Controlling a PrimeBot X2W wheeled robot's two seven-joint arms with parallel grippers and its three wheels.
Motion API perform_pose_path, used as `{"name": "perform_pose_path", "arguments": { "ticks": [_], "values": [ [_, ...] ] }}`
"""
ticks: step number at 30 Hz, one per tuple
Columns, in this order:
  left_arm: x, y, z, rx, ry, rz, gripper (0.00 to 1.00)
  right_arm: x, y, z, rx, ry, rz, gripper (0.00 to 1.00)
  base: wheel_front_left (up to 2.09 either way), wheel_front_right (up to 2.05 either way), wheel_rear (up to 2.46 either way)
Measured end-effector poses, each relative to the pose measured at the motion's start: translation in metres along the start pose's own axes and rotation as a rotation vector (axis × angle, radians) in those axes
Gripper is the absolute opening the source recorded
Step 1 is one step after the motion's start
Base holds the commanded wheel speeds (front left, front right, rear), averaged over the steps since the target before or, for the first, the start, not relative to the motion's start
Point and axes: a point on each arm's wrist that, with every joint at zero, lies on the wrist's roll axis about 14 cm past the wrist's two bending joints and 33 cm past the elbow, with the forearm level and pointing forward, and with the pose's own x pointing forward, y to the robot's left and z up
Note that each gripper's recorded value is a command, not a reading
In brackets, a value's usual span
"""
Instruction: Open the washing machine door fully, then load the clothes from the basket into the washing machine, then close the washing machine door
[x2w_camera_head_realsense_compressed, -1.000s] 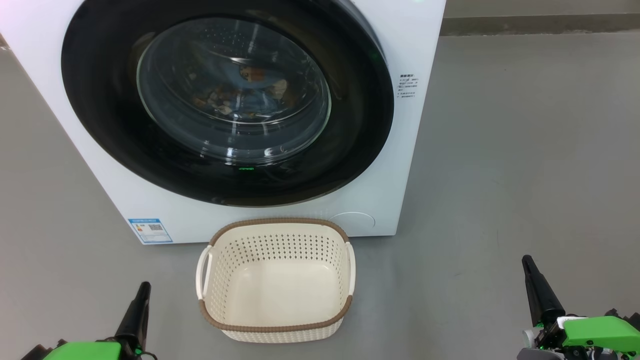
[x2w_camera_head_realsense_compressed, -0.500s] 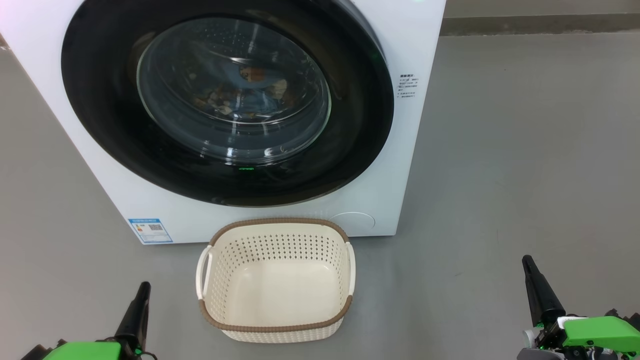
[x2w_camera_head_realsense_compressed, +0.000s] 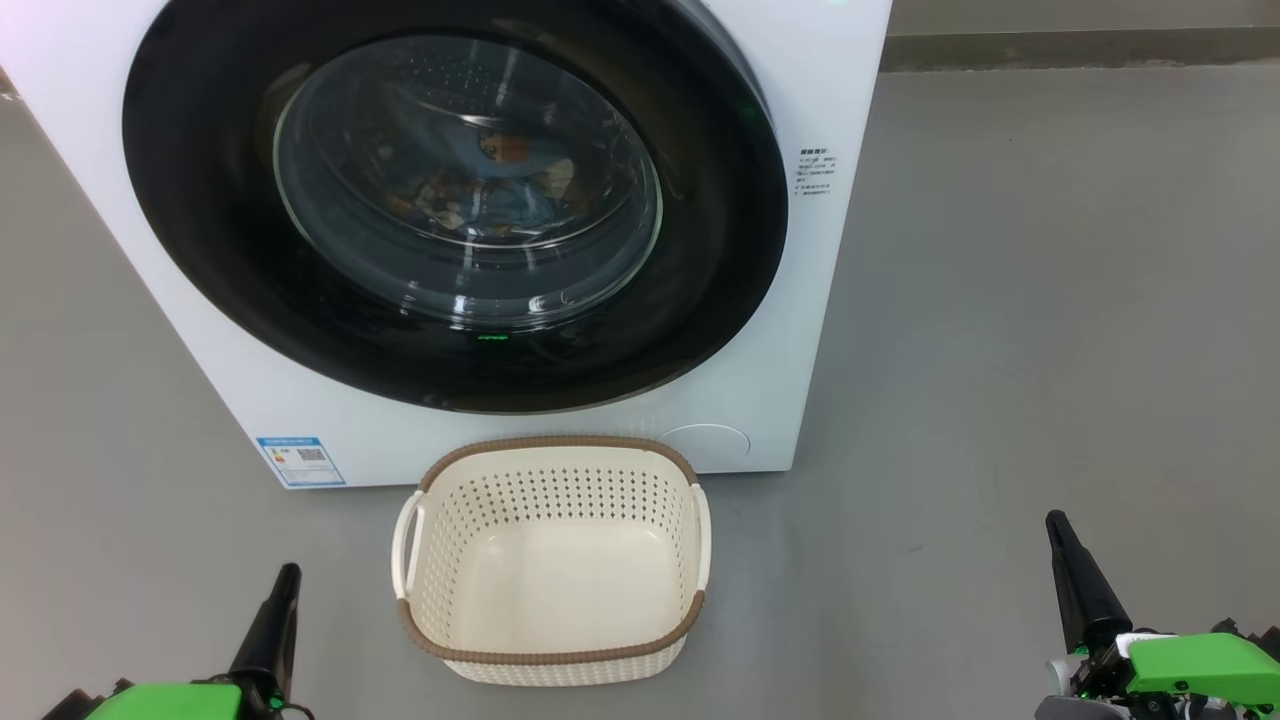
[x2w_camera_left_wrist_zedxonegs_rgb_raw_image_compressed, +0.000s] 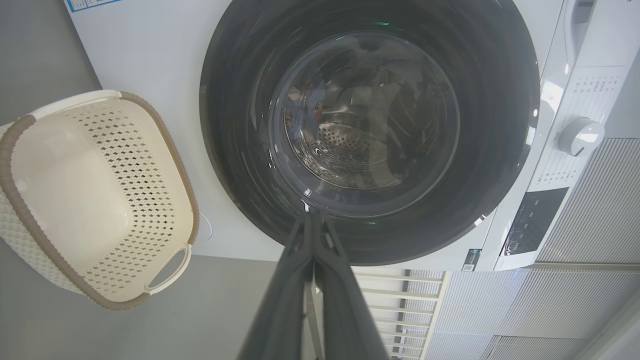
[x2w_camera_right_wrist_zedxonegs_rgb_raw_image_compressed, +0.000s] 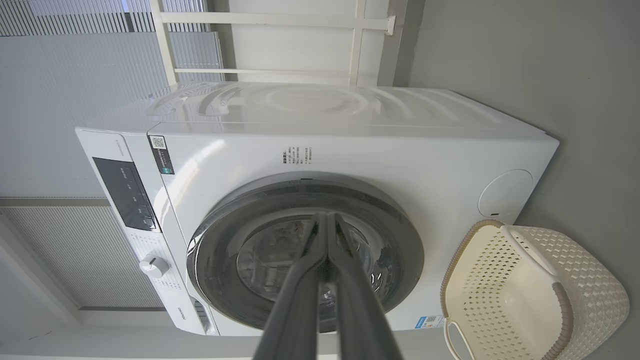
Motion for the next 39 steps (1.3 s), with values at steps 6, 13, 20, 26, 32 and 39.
{"name": "perform_pose_path", "arguments": {
  "ticks": [6, 13, 20, 26, 32, 39],
  "values": [
    [0.0, 0.0, 0.0, 0.0, 0.0, 0.0, 0.0, 0.0, 0.0, 0.0002, 0.001, -0.001, 0.0, 0.0, 0.0, 0.0, 0.0],
    [0.0, 0.0, 0.0, 0.0, 0.0, 0.0, 0.0, -0.0001, 0.0, -0.0005, 0.001, 0.005, 0.0, 0.0, 0.0, 0.0, 0.0],
    [0.0, 0.0, 0.0, -0.001, 0.0, 0.0, 0.0, -0.0001, 0.0, -0.0005, 0.003, 0.004, 0.0, 0.0, 0.0, 0.0, 0.0],
    [0.0, 0.0, 0.0, -0.001, -0.001, 0.0, 0.0, -0.0001, -0.0001, -0.0003, 0.003, 0.003, 0.0, 0.0, 0.0, 0.0, 0.0],
    [0.0, 0.0, 0.0, -0.001, -0.001, 0.0, 0.0, -0.0001, 0.0, -0.0001, 0.004, 0.002, 0.0, 0.0, 0.0, 0.0, 0.0],
    [0.0, 0.0, -0.0001, -0.001, -0.001, 0.0, 0.0, -0.0001, -0.0001, -0.0001, 0.003, 0.002, 0.0, 0.0, 0.0, 0.0, 0.0]
  ]
}}
